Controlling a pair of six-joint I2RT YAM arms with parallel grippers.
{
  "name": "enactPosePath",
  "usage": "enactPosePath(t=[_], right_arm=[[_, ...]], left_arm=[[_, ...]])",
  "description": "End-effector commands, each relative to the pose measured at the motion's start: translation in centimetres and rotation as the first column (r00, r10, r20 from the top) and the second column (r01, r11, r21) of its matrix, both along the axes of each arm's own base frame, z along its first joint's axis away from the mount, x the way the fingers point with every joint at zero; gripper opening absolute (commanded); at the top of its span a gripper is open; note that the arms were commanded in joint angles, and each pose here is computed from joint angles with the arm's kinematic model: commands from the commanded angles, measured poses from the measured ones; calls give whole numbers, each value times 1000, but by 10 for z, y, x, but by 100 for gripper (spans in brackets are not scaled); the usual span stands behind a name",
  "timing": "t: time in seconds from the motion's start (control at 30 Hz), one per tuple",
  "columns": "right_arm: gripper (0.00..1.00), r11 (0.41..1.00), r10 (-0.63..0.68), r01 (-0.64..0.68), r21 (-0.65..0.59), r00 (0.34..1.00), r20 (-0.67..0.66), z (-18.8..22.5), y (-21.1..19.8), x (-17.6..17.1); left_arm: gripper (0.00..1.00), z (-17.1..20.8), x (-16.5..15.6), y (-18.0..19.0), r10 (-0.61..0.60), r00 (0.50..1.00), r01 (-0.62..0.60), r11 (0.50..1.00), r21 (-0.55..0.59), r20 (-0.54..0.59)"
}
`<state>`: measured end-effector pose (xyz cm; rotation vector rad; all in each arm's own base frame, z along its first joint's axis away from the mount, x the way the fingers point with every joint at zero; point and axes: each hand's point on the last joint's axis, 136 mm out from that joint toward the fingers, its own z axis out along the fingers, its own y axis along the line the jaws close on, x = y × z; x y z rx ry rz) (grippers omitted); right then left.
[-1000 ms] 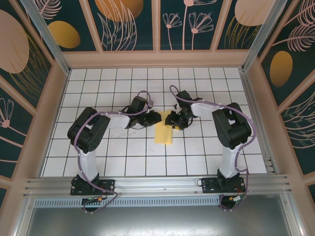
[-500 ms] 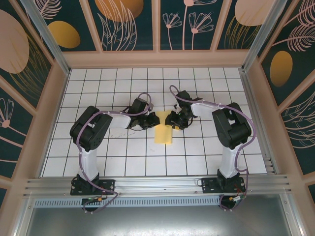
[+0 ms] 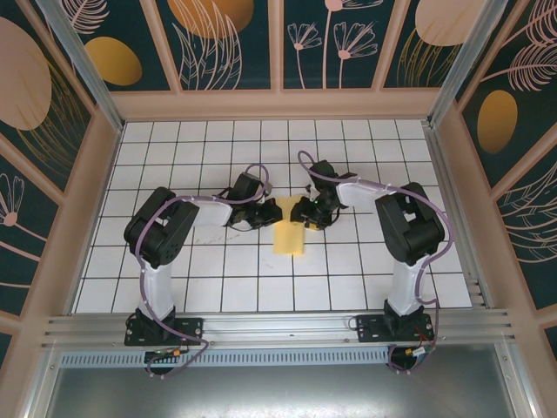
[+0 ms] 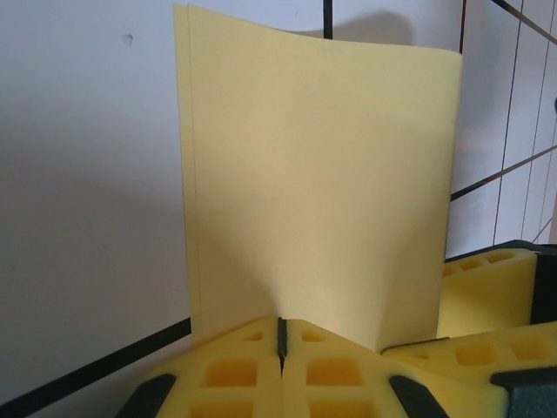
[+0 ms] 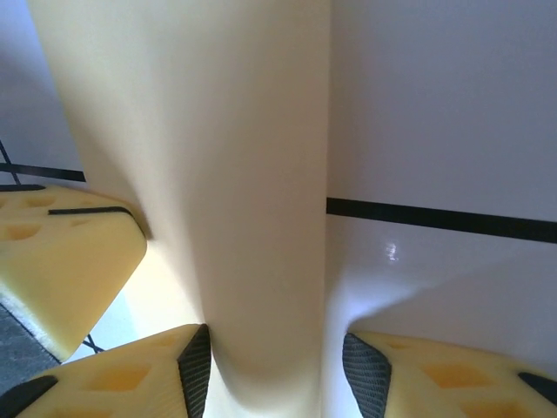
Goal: Fold a paper plane with a square sheet of paper (pick it up from the middle)
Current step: Hold the square sheet of paper at the center of the table, then fold the square sheet of paper in half at the center of the table.
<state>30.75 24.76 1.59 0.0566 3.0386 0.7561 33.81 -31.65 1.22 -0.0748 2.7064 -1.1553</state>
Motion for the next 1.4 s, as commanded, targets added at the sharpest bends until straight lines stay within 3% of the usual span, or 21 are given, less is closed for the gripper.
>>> enactPosePath(t=[0.0, 0.1, 0.2, 0.23, 0.3, 0.33, 0.4, 0.63, 0.8, 0.93, 1.13, 1.37], right_arm=[[56, 968, -41, 56, -245, 997, 66, -25, -52, 8], [60, 984, -78, 103, -143, 983, 168, 25, -42, 29], [57, 992, -91, 108, -61, 969, 232, 59, -30, 38], [49, 995, -90, 99, -27, 967, 237, 64, -23, 38], [20, 996, -73, 62, 56, 971, 227, 70, -3, 34], [10, 994, -65, 45, 96, 974, 217, 71, 7, 32], [0, 989, -54, 26, 148, 980, 190, 68, 23, 29], [0, 985, -19, 1, 172, 995, 102, 31, 51, 20], [0, 990, -15, 6, 142, 998, 59, 7, 46, 13], [0, 993, 0, -5, 121, 999, 42, -8, 34, -1], [0, 996, -43, 41, 80, 999, 27, -29, -18, -14], [0, 989, -108, 98, 108, 990, 85, -18, -58, -9]], left_arm=[[0, -72, -38, 43, 44, 986, -2, 967, 255, -160], [0, -82, -47, 52, 52, 982, 2, 958, 286, -182], [0, -85, -48, 54, 55, 981, 2, 956, 295, -186], [0, -86, -49, 54, 57, 981, 2, 954, 299, -187], [0, -87, -48, 55, 62, 980, -2, 953, 304, -187], [0, -87, -48, 56, 65, 980, -5, 952, 307, -187], [0, -88, -49, 57, 70, 979, -7, 950, 313, -192], [0, -92, -51, 59, 78, 976, -9, 946, 323, -201], [0, -96, -53, 62, 86, 973, -9, 940, 340, -214], [0, -104, -58, 71, 108, 968, -14, 924, 382, -227], [0, -117, -72, 89, 150, 955, -20, 893, 449, -255], [0, -122, -78, 95, 160, 951, -20, 885, 465, -264]])
